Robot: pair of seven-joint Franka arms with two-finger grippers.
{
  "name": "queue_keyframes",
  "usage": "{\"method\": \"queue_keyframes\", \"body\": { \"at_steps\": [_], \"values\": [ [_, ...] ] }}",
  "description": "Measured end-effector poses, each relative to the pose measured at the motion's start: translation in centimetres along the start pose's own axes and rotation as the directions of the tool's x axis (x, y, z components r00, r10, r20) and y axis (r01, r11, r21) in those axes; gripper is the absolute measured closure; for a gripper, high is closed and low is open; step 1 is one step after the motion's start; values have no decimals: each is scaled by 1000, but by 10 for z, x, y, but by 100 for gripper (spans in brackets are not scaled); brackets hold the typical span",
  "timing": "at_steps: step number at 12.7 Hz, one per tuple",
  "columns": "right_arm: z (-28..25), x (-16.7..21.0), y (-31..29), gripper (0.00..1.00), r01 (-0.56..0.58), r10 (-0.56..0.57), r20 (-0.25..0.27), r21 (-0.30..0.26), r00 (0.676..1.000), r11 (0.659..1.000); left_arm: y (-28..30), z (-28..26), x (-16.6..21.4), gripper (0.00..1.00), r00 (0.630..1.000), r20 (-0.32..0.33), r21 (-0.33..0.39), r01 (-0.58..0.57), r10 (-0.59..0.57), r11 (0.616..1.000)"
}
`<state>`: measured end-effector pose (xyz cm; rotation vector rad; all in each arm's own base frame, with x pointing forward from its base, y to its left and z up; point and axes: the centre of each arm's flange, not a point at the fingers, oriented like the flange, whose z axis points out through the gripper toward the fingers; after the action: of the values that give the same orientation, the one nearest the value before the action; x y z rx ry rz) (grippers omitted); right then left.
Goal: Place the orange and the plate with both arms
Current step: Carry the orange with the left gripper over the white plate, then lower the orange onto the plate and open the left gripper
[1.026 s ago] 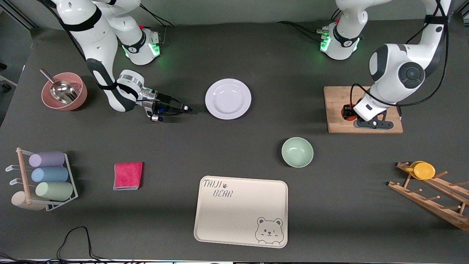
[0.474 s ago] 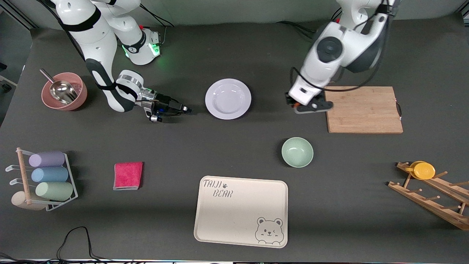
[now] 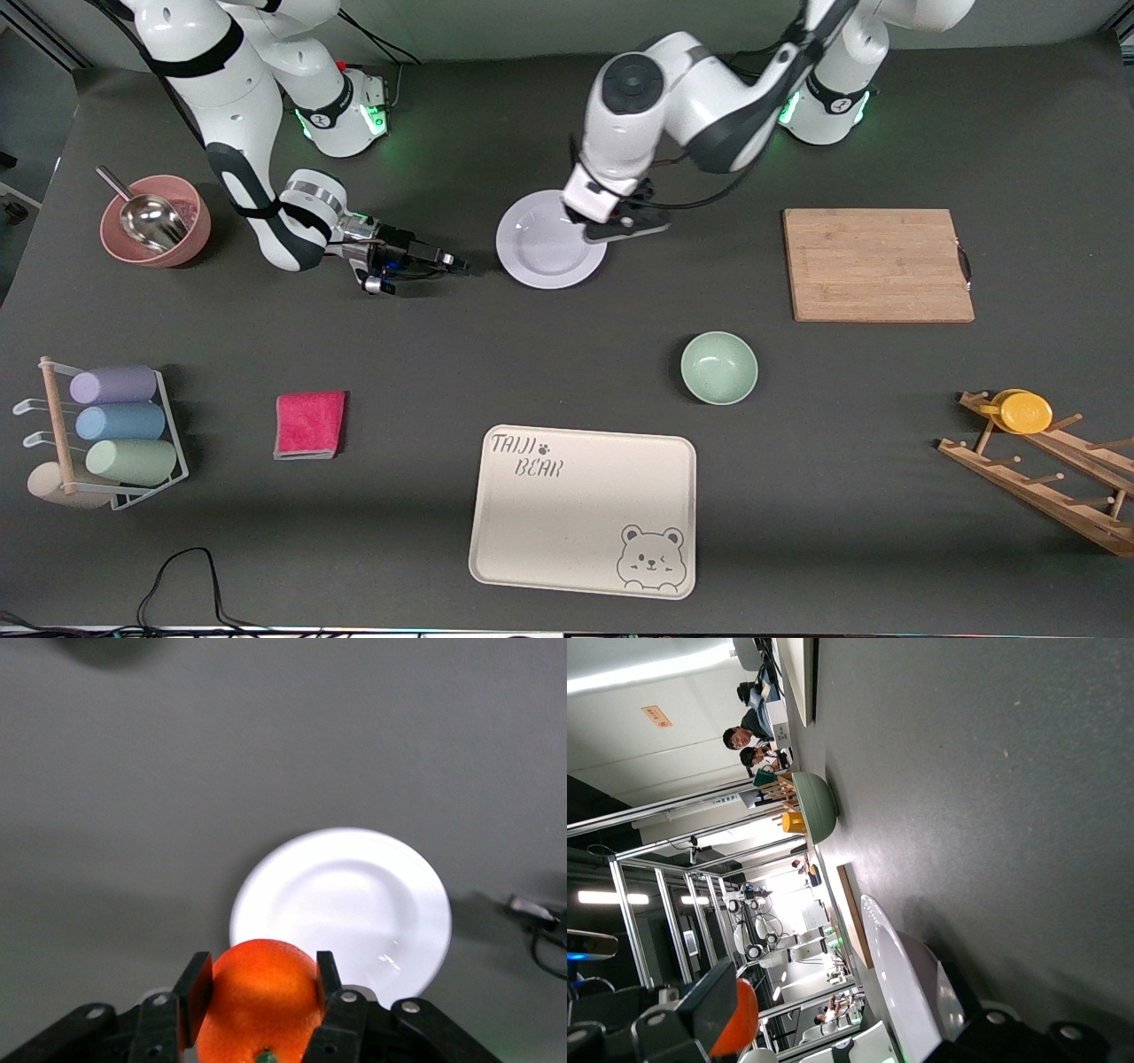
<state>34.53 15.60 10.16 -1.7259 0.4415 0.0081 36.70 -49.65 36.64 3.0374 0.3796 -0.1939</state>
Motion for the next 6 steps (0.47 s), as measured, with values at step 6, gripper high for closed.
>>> {"method": "queue_keyframes", "body": {
  "at_steps": [6],
  "values": [
    [1,-11,27,0,59,-61,22,82,998,995,49,147,-61,47,1000,-20,37,12,-11,999]
  ]
}}
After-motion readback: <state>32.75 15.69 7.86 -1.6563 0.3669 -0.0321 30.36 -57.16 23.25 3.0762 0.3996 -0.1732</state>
